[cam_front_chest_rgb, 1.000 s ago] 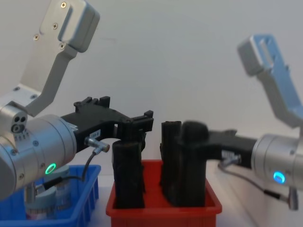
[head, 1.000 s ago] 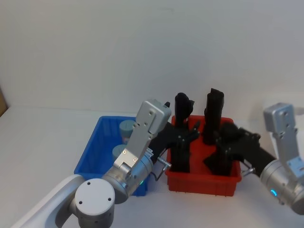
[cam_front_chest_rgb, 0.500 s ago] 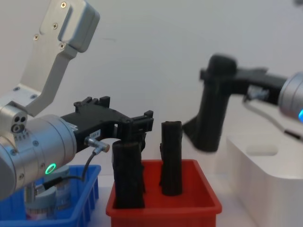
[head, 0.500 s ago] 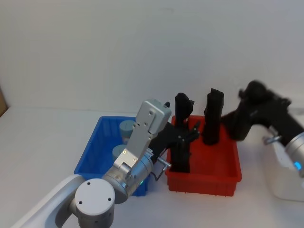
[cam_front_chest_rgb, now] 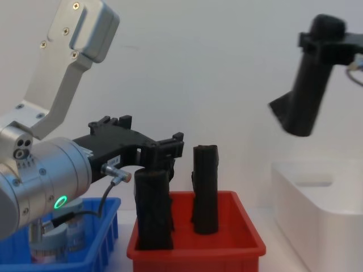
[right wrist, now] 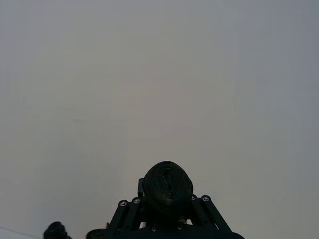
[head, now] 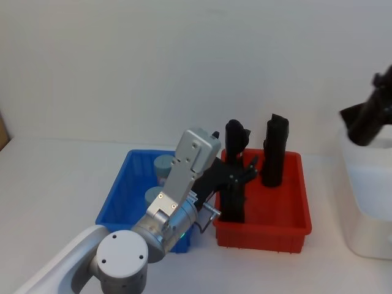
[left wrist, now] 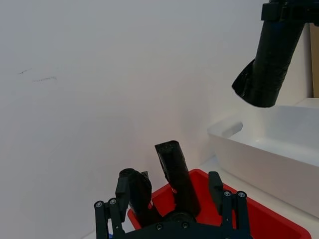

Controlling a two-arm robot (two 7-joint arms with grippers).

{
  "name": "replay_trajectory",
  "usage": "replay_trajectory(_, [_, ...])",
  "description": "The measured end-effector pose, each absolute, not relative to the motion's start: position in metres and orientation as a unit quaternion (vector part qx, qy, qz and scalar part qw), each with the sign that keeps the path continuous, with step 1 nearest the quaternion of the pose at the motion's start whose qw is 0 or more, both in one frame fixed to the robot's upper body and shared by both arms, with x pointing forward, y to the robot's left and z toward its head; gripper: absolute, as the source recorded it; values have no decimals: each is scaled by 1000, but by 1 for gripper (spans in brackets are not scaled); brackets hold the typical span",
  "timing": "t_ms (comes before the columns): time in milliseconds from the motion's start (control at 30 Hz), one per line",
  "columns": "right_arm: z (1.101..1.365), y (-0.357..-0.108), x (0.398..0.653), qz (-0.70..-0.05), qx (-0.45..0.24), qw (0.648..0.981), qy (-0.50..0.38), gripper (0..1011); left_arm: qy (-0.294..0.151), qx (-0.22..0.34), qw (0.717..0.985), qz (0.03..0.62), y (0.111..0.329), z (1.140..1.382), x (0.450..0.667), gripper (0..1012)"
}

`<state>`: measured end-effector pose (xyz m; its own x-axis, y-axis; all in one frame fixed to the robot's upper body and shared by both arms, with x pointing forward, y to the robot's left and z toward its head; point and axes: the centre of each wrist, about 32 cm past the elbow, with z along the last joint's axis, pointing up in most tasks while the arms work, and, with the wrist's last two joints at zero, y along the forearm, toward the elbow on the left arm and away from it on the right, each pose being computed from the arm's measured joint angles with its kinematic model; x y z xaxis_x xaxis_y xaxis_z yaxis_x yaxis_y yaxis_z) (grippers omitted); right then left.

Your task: Pick the cotton swabs from the blue box and place them into the white box.

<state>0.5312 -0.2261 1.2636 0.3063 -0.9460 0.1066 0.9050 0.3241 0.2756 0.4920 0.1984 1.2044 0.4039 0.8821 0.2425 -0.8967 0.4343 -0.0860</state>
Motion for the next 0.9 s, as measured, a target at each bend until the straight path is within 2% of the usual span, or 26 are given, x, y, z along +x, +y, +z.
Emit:
replay_trajectory(333, [1260, -252, 532, -628, 59, 768, -112, 343, -126, 29, 837, 531, 198, 1204, 492, 1003])
replay_trajectory(667, [1246, -264, 538, -656, 33, 750, -77, 343, -127, 29, 837, 531, 198, 1204, 492, 1003])
replay_trajectory(733, [1244, -265, 539, -658, 31, 749, -73, 368, -126, 29, 837, 531, 198, 1204, 492, 1003])
replay_trajectory(900, [1240, -268, 541, -664, 27, 745, -62, 512, -126, 29, 837, 531, 198, 1204, 492, 1003])
